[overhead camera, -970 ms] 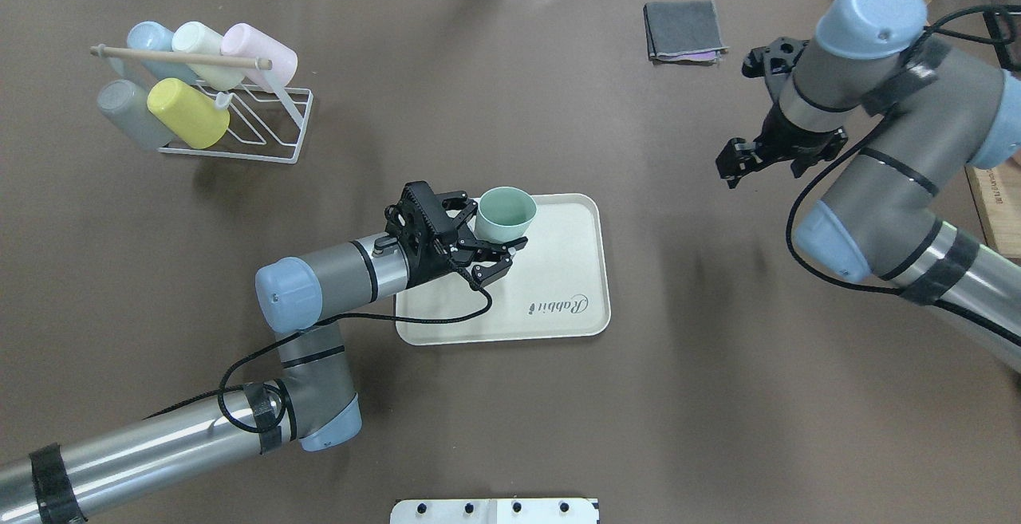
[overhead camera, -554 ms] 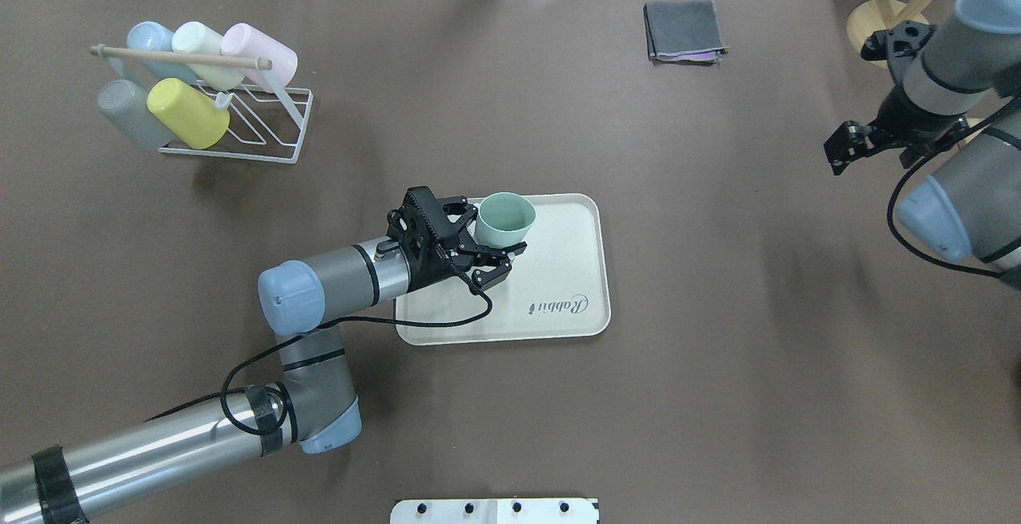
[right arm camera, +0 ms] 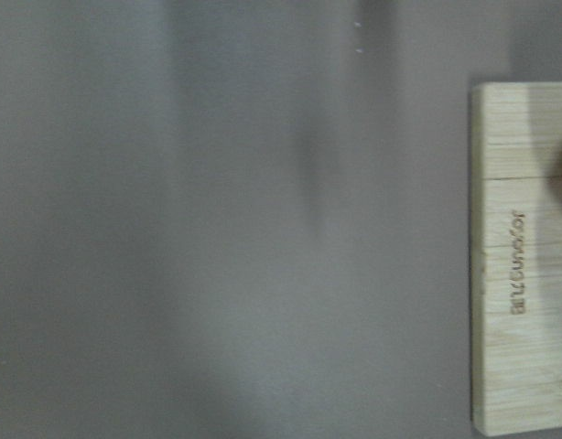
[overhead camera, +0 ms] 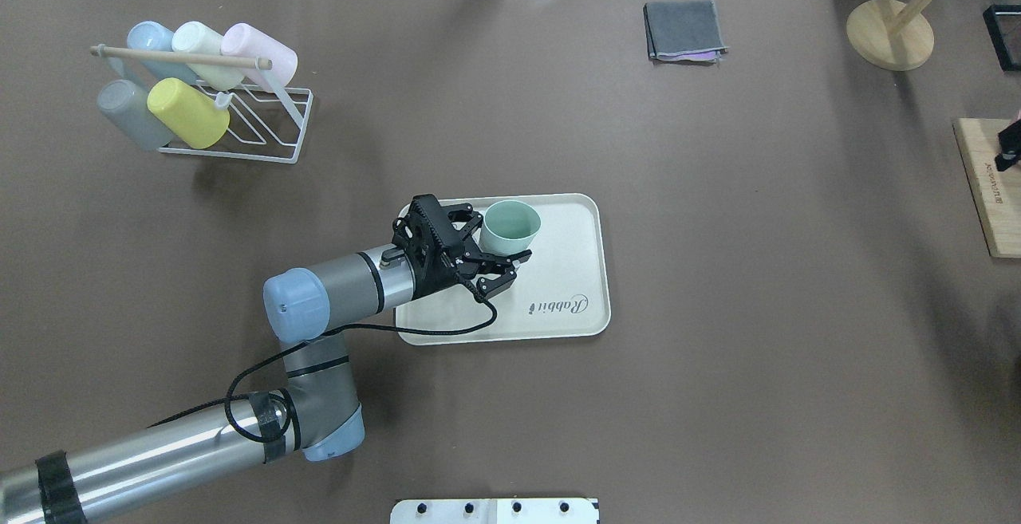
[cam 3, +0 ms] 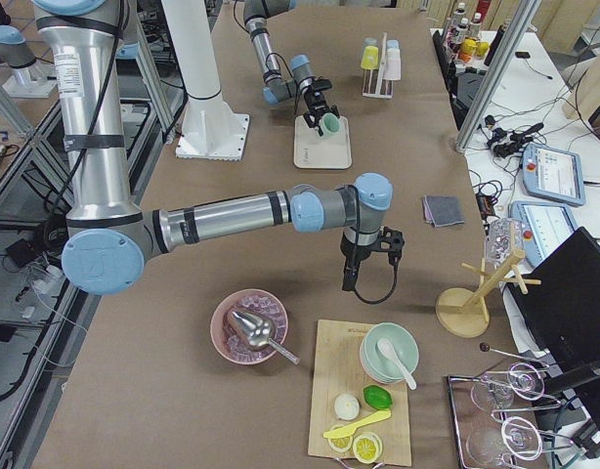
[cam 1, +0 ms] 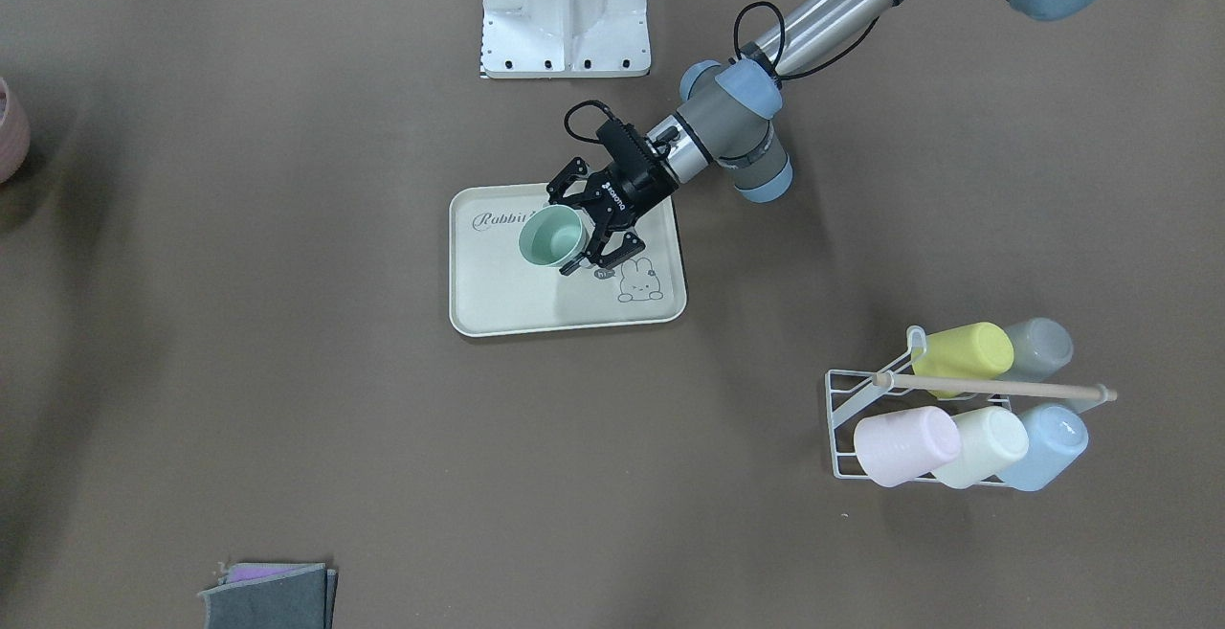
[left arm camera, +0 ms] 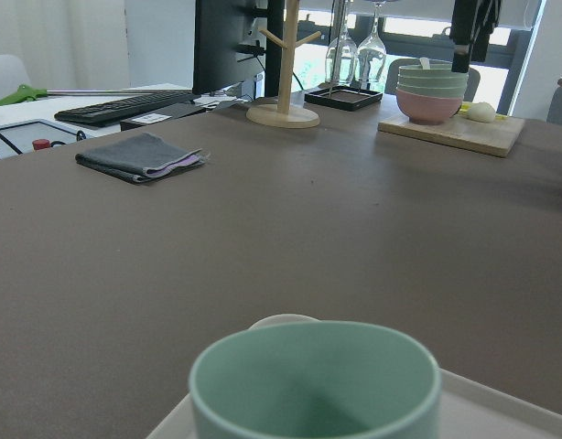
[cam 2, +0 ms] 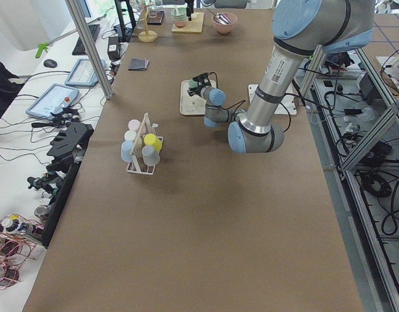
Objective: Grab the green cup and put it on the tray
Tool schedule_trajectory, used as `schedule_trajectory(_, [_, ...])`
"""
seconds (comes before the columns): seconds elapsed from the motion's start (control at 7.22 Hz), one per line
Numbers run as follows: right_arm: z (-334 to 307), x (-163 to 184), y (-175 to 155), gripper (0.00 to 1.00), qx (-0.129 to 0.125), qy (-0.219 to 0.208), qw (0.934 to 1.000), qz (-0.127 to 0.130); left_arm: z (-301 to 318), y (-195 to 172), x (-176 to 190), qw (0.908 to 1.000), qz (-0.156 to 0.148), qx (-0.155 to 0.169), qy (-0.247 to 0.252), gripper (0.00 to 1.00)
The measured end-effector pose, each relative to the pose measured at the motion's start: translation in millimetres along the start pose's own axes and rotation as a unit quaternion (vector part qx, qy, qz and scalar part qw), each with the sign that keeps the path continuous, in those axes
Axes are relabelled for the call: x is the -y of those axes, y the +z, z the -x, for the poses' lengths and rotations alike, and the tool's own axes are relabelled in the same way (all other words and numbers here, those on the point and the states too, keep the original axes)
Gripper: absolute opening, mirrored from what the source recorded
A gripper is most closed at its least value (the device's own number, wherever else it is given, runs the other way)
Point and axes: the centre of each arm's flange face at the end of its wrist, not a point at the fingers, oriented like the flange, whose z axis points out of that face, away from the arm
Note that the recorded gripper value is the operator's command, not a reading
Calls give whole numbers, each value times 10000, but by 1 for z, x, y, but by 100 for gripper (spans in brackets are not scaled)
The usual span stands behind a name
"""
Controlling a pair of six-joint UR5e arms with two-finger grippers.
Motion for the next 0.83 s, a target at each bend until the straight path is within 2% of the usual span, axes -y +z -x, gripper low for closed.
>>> schedule_trajectory(0.14, [-45,-14,-5,100,-3,-30,10000,-32,-1,0,0,10000,-2,-4,11,31])
schedule_trajectory(0.28, [-81,-28,-8,100,-23,-112,9999,-64,-1,1,1,10000,-5,-5,15,38])
schedule_trajectory(0.42, [-104,-42,-11,100,-69,-250,9996,-99,-1,1,1,10000,-10,3,17,56])
schedule_trajectory(0.55, [-115,-52,-14,100,-148,-437,9988,-137,-1,2,2,10000,-22,12,19,68])
schedule_trajectory(0.83, [-117,-64,-24,100,-180,-617,9977,-208,-2,2,4,10000,-54,24,21,76])
